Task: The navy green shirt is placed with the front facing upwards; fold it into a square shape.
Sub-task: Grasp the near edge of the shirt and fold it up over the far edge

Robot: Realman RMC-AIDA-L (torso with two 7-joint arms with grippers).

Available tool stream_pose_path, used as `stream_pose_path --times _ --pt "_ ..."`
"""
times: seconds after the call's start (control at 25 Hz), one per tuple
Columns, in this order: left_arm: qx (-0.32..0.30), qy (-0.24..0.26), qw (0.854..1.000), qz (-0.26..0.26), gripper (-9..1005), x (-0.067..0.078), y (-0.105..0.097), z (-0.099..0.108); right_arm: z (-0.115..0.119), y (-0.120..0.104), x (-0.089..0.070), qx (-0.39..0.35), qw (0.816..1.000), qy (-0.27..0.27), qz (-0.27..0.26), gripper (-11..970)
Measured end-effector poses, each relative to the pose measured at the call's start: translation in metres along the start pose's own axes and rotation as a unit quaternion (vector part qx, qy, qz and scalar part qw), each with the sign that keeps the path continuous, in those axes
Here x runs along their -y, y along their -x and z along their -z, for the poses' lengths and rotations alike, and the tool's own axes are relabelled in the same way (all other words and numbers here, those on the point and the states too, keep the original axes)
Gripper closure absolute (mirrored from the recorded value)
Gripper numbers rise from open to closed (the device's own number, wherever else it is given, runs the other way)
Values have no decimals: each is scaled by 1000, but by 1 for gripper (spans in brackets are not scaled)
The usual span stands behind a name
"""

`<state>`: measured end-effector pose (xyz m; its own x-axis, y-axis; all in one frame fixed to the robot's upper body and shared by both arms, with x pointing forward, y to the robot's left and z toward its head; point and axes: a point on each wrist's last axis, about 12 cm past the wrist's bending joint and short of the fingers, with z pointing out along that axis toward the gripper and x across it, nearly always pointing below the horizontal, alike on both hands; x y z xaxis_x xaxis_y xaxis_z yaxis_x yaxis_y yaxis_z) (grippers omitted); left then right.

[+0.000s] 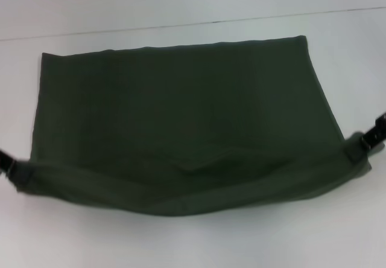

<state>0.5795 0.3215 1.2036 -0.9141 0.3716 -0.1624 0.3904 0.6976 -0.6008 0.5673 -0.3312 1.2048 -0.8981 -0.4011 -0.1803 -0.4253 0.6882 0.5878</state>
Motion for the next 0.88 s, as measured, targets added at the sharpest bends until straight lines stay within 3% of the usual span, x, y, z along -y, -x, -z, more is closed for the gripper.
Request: stream_pose_path --times 0.24,0.4,0.88 --pt "31 6 999 -21 908 11 22 13 19 17 -5 25 999 -22 19 910" --pt "71 32 997 -1 908 8 35 16 31 23 -2 44 998 -48 12 910" --pt "160 76 983 41 914 -5 67 -14 33 38 10 127 988 -85 -9 910"
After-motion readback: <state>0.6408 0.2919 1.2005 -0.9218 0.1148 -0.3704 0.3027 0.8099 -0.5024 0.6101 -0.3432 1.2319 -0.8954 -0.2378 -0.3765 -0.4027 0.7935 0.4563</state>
